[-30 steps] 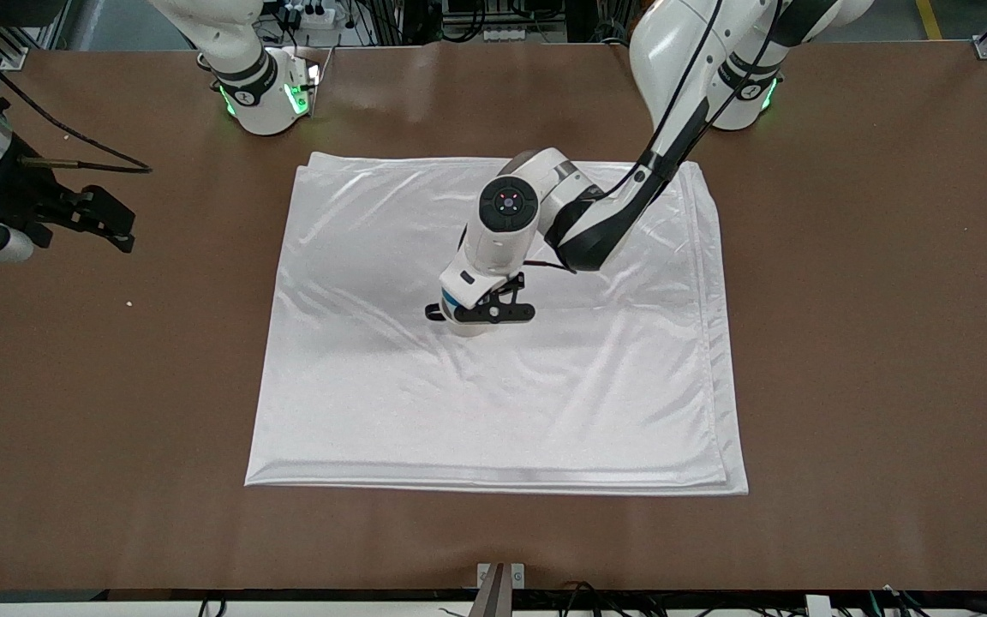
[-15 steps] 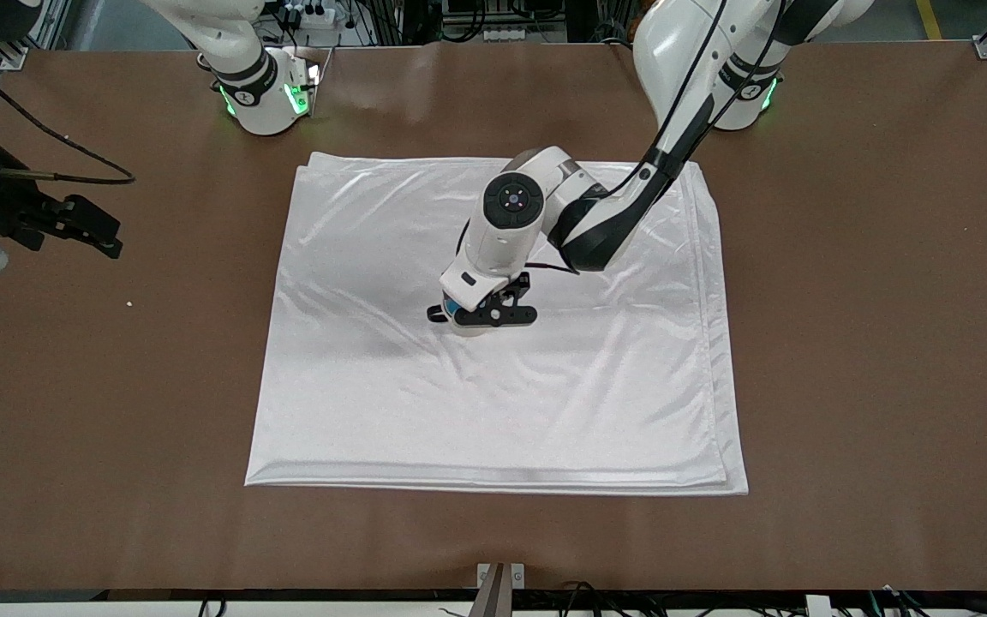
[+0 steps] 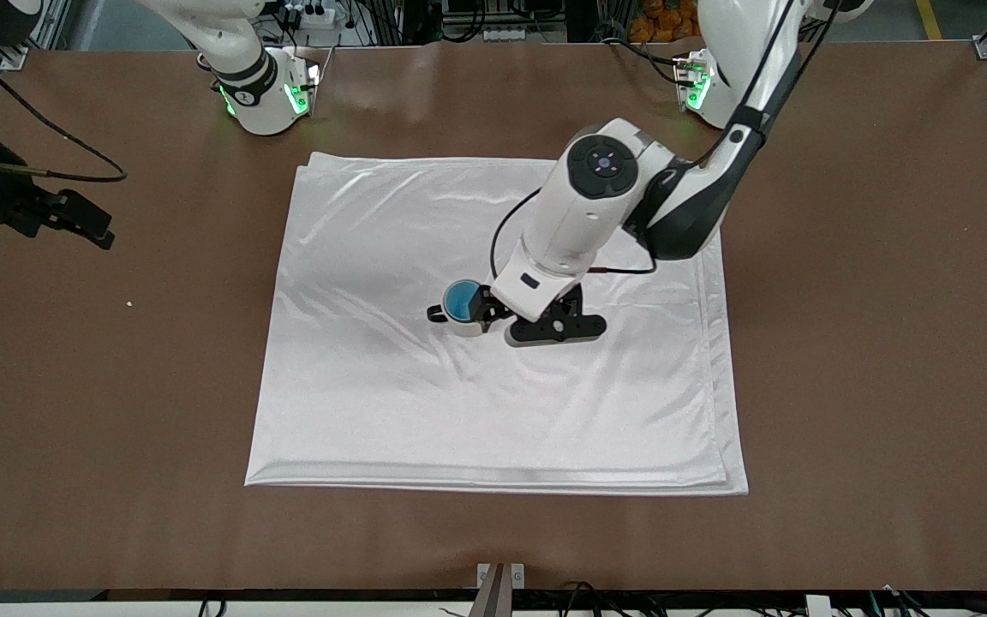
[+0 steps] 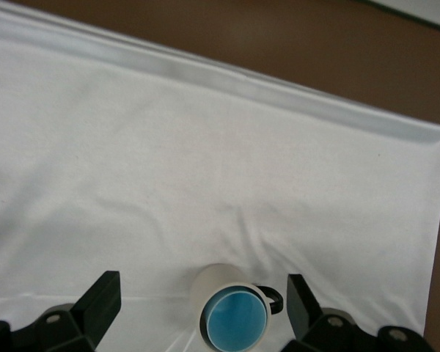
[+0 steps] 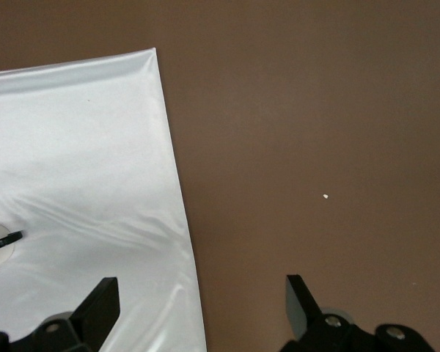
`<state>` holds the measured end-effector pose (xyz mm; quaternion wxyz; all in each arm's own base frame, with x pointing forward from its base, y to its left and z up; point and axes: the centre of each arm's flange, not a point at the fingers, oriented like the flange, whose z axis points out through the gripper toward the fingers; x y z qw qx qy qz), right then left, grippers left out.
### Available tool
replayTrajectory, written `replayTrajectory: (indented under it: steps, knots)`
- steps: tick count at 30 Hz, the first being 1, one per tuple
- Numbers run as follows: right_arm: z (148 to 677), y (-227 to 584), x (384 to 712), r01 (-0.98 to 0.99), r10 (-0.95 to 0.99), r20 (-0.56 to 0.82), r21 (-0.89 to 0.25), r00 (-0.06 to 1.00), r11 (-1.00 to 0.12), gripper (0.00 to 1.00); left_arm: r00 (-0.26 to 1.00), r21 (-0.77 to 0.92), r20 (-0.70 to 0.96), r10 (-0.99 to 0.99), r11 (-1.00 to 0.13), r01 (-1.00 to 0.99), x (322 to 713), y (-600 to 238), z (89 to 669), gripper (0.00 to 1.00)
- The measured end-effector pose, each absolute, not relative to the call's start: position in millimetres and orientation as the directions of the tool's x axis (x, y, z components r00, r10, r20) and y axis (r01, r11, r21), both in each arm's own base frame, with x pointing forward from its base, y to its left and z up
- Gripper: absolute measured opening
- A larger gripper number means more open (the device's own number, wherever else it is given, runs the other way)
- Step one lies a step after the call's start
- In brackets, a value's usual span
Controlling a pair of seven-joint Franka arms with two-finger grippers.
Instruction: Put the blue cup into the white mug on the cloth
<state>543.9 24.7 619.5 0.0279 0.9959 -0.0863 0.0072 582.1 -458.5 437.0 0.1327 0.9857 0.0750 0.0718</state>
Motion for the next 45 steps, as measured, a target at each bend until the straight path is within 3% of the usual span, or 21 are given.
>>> replayTrajectory:
  steps: [11,24,45]
  knots:
    - [631.6,4.5,511.8,-0.219,-0.217,0.038,0.059,0.976,-0.974,1.00,0.977,0.228,0.149,0.154,-0.967,0.118,616.7,-375.0,486.1,1.00]
    - [628.3,-10.8,524.6,-0.247,-0.247,0.047,0.007,0.968,-0.969,1.00,0.983,0.134,0.172,0.070,-0.990,0.047,637.1,-279.6,531.6,1.00]
    - [634.2,-7.4,546.0,-0.236,-0.236,0.052,-0.002,0.970,-0.972,1.00,0.988,-0.030,0.146,-0.058,-0.998,-0.054,646.4,-192.9,549.3,1.00]
